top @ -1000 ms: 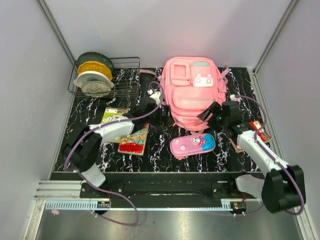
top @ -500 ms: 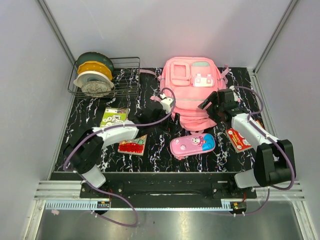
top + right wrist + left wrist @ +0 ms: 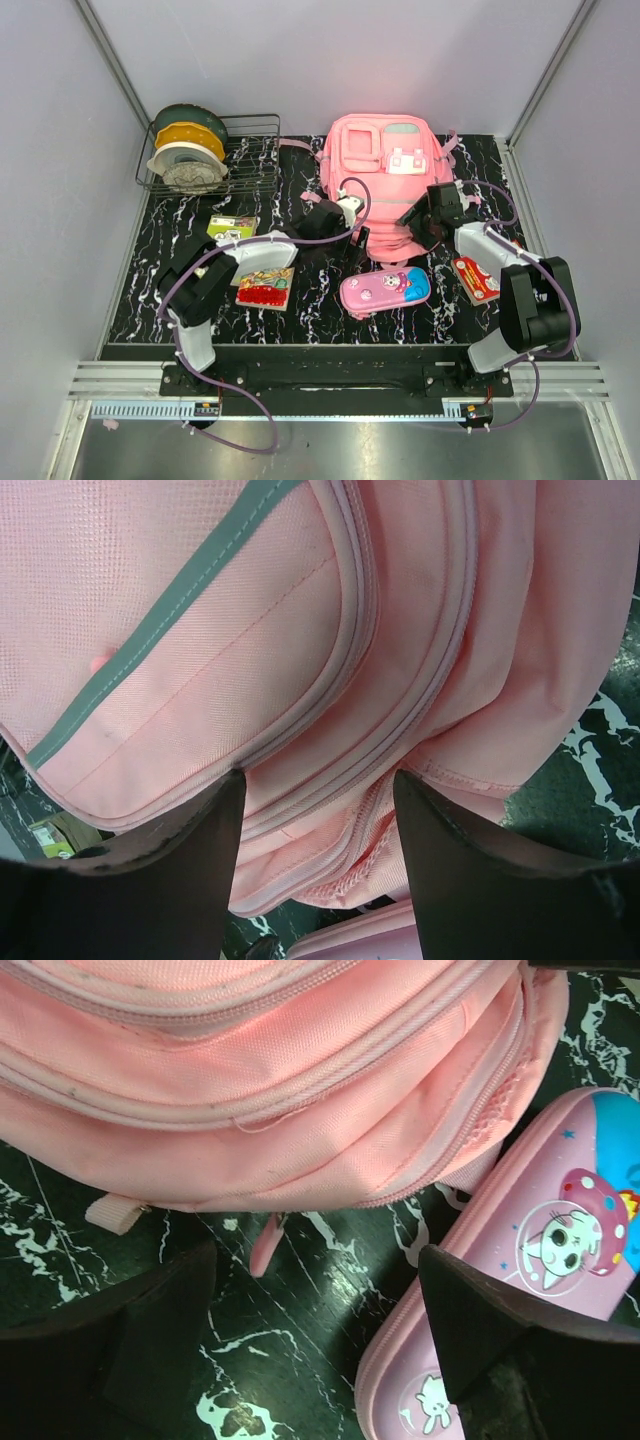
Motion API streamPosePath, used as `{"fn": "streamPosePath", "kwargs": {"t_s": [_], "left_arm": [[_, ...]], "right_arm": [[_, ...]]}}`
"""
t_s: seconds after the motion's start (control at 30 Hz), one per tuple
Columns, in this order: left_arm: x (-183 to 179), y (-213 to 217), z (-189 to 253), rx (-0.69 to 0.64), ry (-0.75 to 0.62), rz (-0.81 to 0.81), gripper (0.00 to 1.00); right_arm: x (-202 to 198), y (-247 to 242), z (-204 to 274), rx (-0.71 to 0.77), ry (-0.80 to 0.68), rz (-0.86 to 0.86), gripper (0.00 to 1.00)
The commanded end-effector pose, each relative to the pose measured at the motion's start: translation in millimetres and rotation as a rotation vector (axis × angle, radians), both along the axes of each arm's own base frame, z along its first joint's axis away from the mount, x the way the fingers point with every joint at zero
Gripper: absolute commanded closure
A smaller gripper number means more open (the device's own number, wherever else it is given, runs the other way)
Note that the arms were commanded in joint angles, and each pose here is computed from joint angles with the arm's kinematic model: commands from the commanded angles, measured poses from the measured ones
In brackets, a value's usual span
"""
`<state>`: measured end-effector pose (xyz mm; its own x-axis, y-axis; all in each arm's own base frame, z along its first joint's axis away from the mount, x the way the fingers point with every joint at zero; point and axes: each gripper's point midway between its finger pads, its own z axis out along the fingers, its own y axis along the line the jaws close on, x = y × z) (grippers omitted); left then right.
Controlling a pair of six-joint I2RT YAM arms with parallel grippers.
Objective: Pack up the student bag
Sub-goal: Adjust the student bag at the center of the board.
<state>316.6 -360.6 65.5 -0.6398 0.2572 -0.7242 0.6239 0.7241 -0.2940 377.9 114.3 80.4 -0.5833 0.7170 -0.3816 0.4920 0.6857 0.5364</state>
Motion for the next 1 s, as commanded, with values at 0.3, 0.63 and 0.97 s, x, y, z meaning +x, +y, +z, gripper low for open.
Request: {"fn": "streamPosePath", "kwargs": {"t_s": [0.3, 0.63, 0.97], "left_arm": [[33, -4, -13, 0.094, -0.1, 0.026, 0.24], [42, -6, -13, 0.096, -0.122, 0.051, 0.75], [54, 18, 10, 0.14, -0.205, 0.157, 1.0]], "right_arm": [[22, 0, 14, 0.004, -0.09, -0.02, 0.61], [20, -3, 17, -0.011, -0.108, -0.009, 1.0], [9, -9, 45, -0.053, -0.185, 0.026, 1.0]]}}
